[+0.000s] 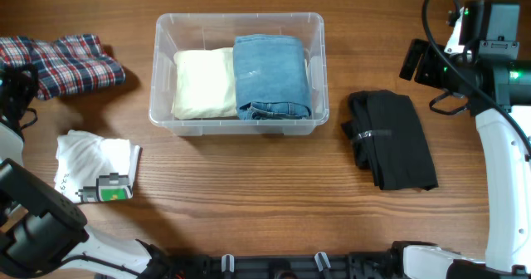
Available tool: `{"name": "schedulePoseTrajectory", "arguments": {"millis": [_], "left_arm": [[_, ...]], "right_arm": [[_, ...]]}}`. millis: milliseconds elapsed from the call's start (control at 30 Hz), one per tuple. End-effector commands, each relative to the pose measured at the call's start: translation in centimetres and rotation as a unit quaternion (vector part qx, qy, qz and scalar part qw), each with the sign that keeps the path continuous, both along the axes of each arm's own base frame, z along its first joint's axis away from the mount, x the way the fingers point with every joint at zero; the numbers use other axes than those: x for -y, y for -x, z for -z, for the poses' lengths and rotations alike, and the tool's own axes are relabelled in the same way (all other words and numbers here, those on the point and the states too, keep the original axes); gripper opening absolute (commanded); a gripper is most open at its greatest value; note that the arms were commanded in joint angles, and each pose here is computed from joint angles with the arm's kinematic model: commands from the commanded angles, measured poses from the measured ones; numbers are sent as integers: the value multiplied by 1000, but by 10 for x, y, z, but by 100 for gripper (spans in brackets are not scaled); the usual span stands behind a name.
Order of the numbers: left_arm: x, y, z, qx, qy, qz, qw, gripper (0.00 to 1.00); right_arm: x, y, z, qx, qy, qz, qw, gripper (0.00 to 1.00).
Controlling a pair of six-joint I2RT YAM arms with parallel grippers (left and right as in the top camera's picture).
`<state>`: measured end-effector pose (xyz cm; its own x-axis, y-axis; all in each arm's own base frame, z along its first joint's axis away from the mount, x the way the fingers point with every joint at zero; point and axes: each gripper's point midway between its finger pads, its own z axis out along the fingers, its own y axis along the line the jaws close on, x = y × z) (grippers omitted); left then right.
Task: Pack container
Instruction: 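Lift the plaid garment with the left gripper and carry it over the box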
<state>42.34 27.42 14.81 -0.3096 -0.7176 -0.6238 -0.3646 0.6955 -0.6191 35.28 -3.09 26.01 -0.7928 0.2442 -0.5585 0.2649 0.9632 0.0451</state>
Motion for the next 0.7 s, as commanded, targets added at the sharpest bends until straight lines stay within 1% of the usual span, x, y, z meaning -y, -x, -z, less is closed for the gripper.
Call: {"name": "schedulePoseTrajectory", "arguments": {"millis": [0, 67, 200, 300, 433, 533, 667], "left_arm": [[22, -16, -40, 62, 30, 43, 997, 4], [29, -23, -56, 93, 44, 53, 993, 4], [39, -36, -104, 172, 78, 67, 980, 4], [55, -39, -143, 222, 86, 86, 967, 4], [81, -36, -188, 263, 86, 109, 955, 4], [117, -29, -229, 295, 77, 142, 942, 4], [171, -19, -261, 311, 76, 194, 927, 4]], "right_arm": [[4, 0, 4, -7, 10, 1, 1000, 100], [4, 0, 4, -7, 10, 1, 1000, 100], [4, 0, 4, -7, 10, 2, 1000, 100], [4, 0, 4, -7, 10, 1, 1000, 100], [4, 0, 4, -7, 10, 2, 1000, 100], [4, 0, 4, -7, 10, 1, 1000, 100], [4, 0, 4, -7, 10, 2, 1000, 100]]}}
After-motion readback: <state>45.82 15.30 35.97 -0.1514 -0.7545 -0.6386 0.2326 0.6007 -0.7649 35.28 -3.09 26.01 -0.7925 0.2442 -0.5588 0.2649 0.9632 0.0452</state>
